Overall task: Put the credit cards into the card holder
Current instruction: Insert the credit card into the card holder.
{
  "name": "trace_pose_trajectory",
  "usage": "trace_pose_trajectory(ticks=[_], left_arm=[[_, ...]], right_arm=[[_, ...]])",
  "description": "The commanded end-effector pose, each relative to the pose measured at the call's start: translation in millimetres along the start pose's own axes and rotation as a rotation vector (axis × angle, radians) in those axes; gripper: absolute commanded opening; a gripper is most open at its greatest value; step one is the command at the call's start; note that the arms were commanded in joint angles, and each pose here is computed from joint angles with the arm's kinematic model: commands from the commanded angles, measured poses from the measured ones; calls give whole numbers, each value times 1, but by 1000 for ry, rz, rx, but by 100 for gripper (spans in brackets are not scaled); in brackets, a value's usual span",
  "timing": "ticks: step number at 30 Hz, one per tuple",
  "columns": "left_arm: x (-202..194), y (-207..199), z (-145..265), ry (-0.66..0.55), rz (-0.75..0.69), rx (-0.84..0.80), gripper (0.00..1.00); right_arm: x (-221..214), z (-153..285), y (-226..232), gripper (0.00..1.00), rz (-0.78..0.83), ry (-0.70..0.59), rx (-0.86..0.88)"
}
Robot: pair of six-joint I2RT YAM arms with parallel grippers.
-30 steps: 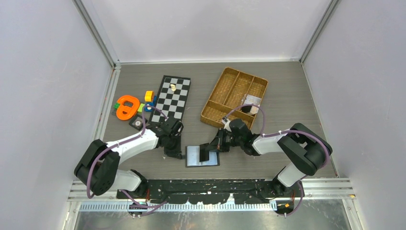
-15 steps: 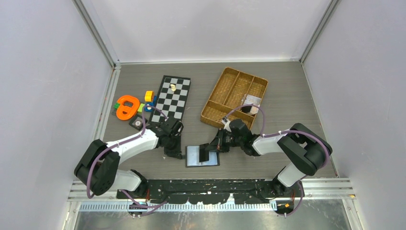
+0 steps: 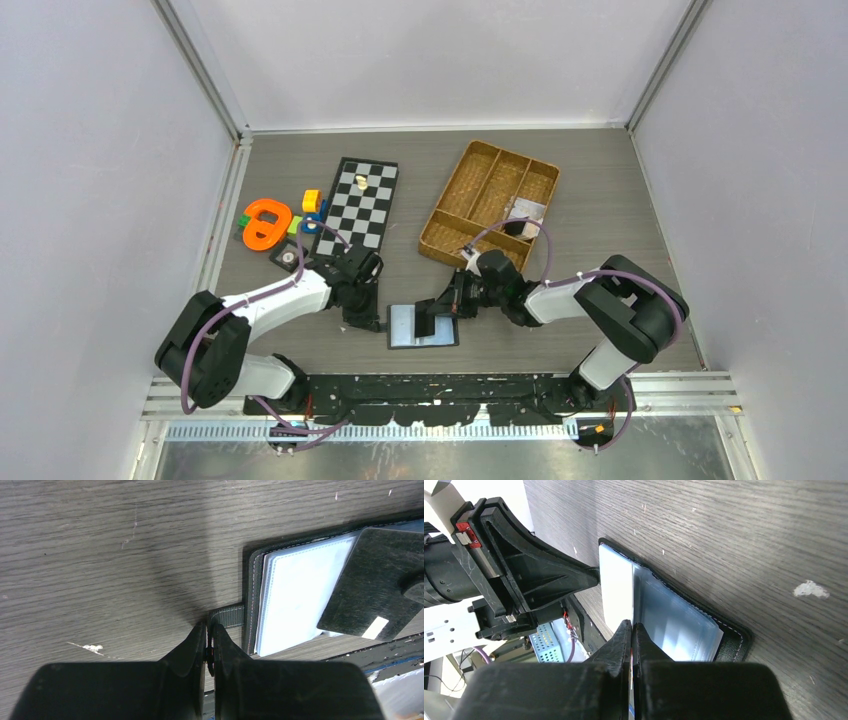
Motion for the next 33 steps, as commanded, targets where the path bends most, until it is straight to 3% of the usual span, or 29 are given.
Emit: trace_pose_trajectory(ticks=[1, 16, 33], left_arm=[[2, 4, -1, -19, -19, 34, 0], [1, 7, -1, -21, -19, 48, 0], [2, 3, -4, -14, -22, 25, 0]], right_arm=[[-15, -2, -9, 1, -13, 58, -37], [-15, 8, -14, 1, 29, 44, -118], [-15, 0, -12, 0, 35, 49, -87]])
Point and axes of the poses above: each gripper's point midway between its finger pads, its own z axis back along the fingers, its own y axis along the line the jaws close on, x = y × z, the point moved 5 cm from there along z, back along the fingers, and after that the axes turned 2 degrees about -z, right-handed, at the moved point
